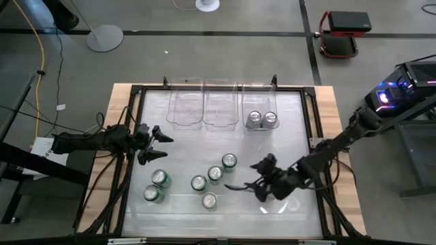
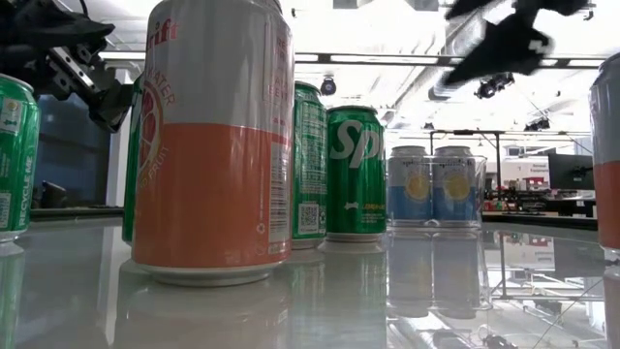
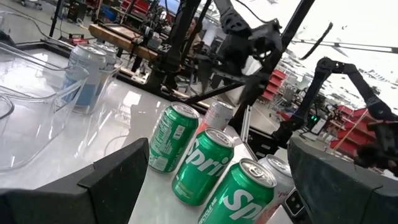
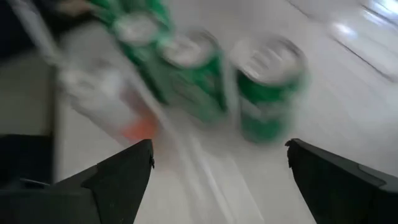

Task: Sort soda cans
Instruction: Put the green soda can into the middle transparent bin

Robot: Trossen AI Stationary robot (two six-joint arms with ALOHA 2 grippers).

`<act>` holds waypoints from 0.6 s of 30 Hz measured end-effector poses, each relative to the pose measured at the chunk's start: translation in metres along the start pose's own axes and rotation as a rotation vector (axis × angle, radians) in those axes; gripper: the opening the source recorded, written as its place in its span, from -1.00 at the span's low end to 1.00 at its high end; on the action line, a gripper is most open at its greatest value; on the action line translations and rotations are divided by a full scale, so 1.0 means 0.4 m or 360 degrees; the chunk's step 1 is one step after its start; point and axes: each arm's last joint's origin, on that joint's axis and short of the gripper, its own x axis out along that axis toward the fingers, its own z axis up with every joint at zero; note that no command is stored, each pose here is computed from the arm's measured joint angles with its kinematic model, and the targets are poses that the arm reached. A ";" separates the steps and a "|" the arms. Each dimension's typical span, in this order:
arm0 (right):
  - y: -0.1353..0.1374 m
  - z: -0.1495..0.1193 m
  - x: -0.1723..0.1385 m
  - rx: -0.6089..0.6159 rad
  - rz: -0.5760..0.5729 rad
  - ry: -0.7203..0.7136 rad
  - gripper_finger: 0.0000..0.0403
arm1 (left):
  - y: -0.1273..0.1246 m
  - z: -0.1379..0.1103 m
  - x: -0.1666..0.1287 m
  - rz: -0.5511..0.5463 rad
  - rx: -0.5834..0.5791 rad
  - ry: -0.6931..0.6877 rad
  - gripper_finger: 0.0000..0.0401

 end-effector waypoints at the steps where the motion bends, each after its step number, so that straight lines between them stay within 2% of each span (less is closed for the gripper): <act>1: 0.001 0.006 0.008 -0.0038 0.0055 -0.0054 0.79 | 0.000 0.000 0.000 0.0000 0.0000 0.0000 0.80; 3: 0.000 0.023 0.019 -0.0143 0.0096 -0.0158 0.79 | 0.000 0.000 0.000 0.0000 0.0000 0.0000 0.80; 7: -0.030 0.060 0.043 -0.0262 -0.0034 -0.0255 0.79 | 0.000 0.000 0.000 0.0000 0.0001 0.0000 0.80; 10: -0.069 0.089 0.070 -0.0228 -0.0081 -0.0234 0.79 | 0.000 0.000 0.000 0.0001 0.0001 0.0000 0.80; 15: -0.121 0.127 0.105 -0.0212 0.0043 -0.0118 0.79 | 0.000 0.000 0.000 0.0001 0.0002 0.0000 0.80; 18: -0.134 0.133 0.124 -0.0285 0.0081 -0.0083 0.79 | 0.000 0.000 0.000 0.0001 0.0004 0.0000 0.80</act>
